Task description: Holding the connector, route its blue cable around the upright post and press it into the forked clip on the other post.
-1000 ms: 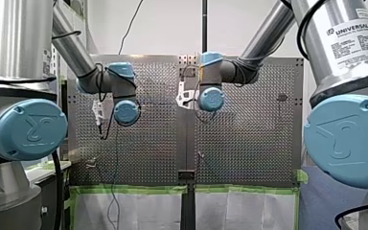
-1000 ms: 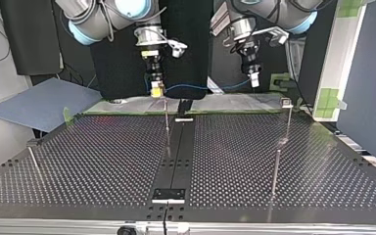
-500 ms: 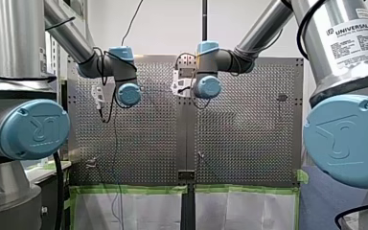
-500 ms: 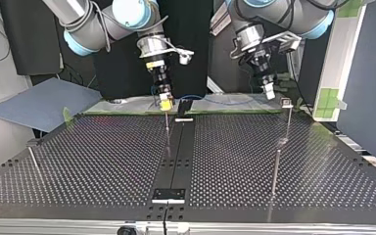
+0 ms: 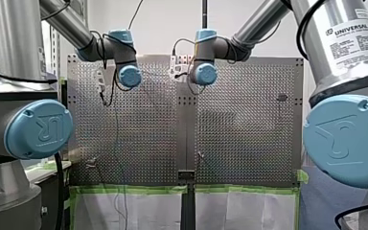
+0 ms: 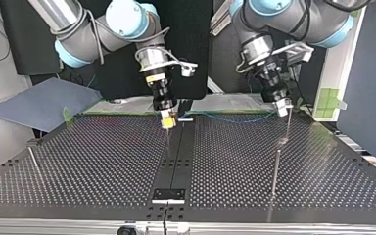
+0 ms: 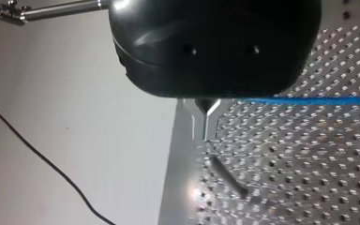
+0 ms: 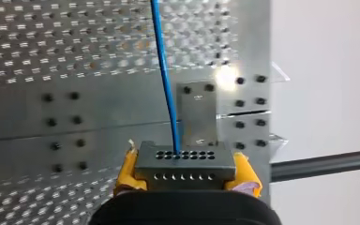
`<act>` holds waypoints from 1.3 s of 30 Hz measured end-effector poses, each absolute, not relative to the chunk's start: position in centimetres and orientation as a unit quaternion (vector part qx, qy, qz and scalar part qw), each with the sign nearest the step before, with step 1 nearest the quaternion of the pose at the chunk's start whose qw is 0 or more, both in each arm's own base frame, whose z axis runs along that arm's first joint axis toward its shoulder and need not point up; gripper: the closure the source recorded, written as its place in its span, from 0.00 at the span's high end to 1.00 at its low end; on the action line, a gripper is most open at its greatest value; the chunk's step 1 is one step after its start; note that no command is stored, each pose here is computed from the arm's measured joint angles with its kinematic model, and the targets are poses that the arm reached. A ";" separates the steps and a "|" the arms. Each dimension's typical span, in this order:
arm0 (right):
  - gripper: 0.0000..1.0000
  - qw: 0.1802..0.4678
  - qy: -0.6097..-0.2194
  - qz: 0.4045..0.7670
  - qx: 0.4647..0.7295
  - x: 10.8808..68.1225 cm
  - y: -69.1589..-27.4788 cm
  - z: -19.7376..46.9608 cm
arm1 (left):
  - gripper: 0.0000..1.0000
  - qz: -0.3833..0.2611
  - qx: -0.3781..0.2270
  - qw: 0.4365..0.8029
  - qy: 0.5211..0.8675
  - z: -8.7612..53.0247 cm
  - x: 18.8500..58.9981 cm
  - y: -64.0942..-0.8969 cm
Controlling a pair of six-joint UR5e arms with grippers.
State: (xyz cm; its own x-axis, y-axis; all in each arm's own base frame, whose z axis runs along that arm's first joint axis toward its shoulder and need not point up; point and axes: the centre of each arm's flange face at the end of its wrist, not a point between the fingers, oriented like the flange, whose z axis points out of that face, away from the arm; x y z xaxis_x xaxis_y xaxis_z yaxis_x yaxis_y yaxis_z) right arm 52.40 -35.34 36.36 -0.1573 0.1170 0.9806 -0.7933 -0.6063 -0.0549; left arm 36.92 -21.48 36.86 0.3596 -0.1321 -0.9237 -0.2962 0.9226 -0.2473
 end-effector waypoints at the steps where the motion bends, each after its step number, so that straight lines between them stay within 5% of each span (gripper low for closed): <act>1: 0.00 0.326 -0.300 0.701 0.559 52.5 -35.5 36.7 | 0.00 0.051 -0.190 0.803 0.563 37.2 37.1 -21.4; 22: 0.00 0.313 -0.270 0.740 0.531 54.4 -37.3 43.5 | 0.00 0.024 -0.202 0.827 0.524 44.3 43.0 -18.0; 39: 0.00 0.316 -0.278 0.723 0.548 55.4 -39.5 41.2 | 0.00 -0.002 -0.209 0.834 0.511 45.5 49.1 -12.9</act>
State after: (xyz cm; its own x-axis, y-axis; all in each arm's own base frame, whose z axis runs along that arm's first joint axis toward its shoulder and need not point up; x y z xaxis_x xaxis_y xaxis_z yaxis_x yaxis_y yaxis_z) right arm 55.42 -39.53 41.19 -0.1996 0.1520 0.9680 -0.7606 -0.6469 -0.0553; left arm 49.08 -12.93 45.51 0.4775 -0.2181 -0.8511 -0.2099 0.9123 -0.3516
